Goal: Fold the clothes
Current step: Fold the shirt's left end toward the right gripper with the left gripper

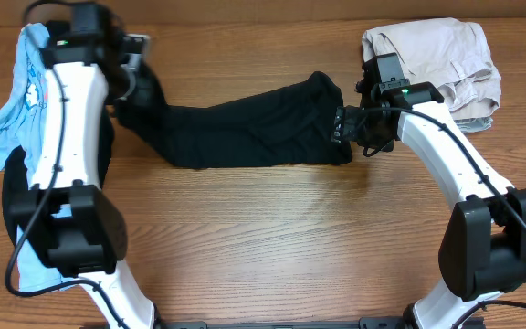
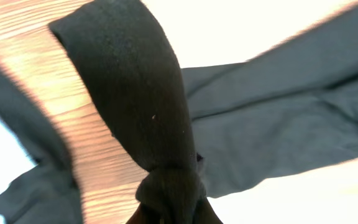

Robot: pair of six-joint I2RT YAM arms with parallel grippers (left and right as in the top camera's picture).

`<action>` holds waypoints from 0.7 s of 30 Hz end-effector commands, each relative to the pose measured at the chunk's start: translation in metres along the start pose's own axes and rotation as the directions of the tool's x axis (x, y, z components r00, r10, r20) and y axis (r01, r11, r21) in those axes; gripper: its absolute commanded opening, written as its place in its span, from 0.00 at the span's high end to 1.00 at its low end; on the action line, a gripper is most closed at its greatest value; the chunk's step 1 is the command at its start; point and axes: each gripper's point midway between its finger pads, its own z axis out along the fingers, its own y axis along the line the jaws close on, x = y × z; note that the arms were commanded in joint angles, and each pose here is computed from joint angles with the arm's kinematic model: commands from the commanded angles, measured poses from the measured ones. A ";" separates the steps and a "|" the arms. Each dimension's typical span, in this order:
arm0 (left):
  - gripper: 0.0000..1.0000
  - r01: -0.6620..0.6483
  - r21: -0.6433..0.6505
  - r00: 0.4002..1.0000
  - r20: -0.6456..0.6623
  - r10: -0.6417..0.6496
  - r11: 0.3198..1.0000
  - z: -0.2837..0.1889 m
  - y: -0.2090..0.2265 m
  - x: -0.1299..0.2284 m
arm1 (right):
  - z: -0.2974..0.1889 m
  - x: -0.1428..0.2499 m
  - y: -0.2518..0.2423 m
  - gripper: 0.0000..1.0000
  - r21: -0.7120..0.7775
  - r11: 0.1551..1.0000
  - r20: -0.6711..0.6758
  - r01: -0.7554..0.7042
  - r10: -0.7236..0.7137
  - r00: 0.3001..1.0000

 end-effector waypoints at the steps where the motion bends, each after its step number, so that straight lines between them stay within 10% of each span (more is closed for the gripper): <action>1: 0.96 -0.083 0.018 0.997 0.002 0.083 0.996 0.003 -0.027 -0.006 | -0.016 -0.009 0.007 0.15 -0.024 1.000 0.042 0.006 -0.005 0.999; 21: 0.93 -0.188 0.240 0.962 -0.148 0.227 0.952 0.106 -0.170 0.024 | -0.016 -0.008 0.005 0.10 -0.018 1.000 0.038 0.005 -0.005 0.999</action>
